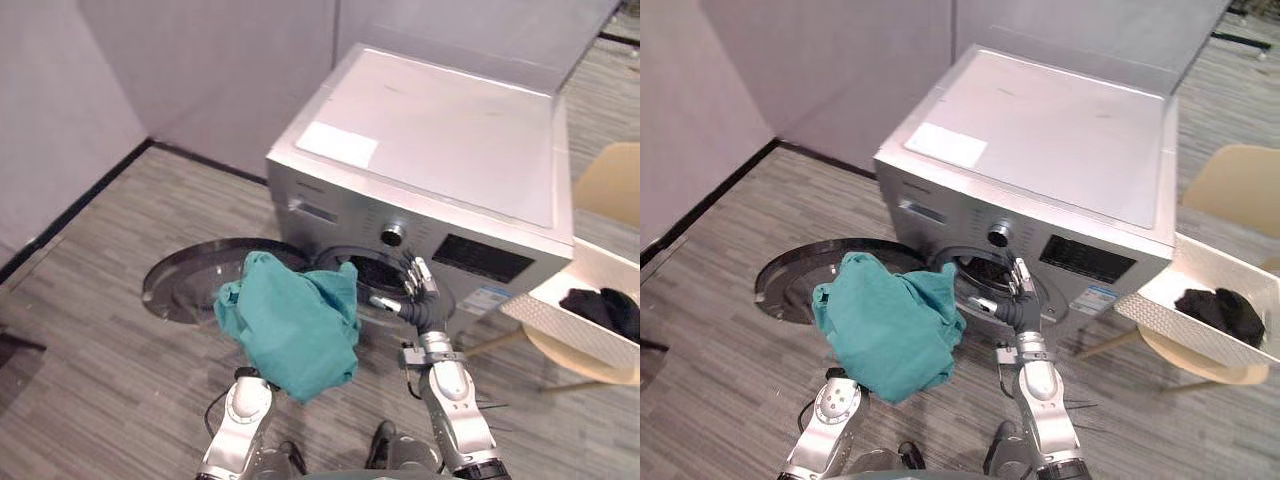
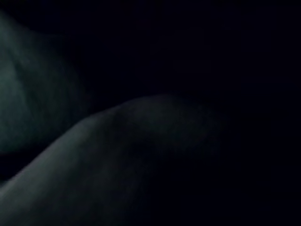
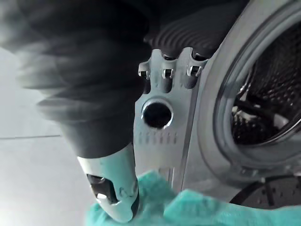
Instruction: Pick up the laundry basket with both hands and put the clothes into the washing machine.
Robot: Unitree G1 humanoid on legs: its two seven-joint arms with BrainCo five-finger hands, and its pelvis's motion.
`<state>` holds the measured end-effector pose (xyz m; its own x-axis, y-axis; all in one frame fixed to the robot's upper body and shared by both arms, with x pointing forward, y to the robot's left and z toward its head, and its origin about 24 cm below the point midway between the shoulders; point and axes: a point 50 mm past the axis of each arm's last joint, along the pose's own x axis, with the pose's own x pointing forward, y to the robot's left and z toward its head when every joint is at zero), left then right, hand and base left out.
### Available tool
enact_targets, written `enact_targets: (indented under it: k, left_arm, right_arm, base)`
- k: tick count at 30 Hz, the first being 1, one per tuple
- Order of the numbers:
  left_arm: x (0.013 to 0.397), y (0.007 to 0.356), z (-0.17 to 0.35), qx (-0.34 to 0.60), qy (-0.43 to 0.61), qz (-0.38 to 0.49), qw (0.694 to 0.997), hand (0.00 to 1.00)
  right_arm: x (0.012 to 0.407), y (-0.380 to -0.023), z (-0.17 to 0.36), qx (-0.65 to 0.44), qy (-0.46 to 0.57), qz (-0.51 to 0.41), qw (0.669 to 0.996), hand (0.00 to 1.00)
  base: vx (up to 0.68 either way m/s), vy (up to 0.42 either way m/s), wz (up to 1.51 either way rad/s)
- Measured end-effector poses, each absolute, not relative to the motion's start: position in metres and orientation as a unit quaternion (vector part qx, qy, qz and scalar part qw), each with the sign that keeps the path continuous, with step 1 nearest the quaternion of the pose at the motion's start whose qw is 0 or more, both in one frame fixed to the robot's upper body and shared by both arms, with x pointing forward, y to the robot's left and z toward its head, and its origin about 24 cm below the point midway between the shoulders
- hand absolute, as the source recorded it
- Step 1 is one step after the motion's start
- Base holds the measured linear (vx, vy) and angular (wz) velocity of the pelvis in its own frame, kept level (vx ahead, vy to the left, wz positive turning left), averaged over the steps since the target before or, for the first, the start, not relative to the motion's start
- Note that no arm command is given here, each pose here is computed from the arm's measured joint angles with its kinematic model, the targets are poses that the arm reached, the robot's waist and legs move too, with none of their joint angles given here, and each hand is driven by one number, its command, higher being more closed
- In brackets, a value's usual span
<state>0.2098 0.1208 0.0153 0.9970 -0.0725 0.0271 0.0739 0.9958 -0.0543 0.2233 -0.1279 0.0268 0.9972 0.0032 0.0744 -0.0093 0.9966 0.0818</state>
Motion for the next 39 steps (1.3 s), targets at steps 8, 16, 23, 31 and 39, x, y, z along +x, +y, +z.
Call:
enact_targets:
  k: [8, 16, 23, 31, 39]
  left_arm:
    - [0.219, 0.123, 0.003, -0.040, 0.017, 0.010, 0.999, 1.00]
    - [0.251, 0.142, 0.019, -0.019, -0.016, 0.068, 0.997, 1.00]
    - [0.270, 0.157, 0.014, -0.042, 0.005, 0.125, 0.991, 1.00]
    - [0.333, 0.140, 0.102, -0.067, -0.127, 0.097, 0.985, 1.00]
    - [0.357, 0.127, 0.211, -0.097, -0.279, 0.087, 0.951, 1.00]
  right_arm:
    - [0.219, -0.147, 0.023, 0.022, -0.030, -0.025, 0.999, 0.00]
    - [0.225, -0.160, 0.020, 0.002, -0.027, -0.043, 0.999, 0.00]
    - [0.223, -0.179, 0.005, -0.006, 0.008, -0.103, 0.995, 0.00]
    - [0.257, -0.190, 0.038, 0.016, -0.055, -0.169, 0.984, 0.00]
    - [0.268, -0.179, 0.069, 0.057, -0.118, -0.175, 0.976, 0.00]
  base:
    - [0.16, -0.091, -0.72]
    - [0.10, 0.121, -0.46]
    - [-0.05, 0.047, -0.02]
    - [-0.20, -0.029, -0.12]
    - [-0.12, -0.058, -0.07]
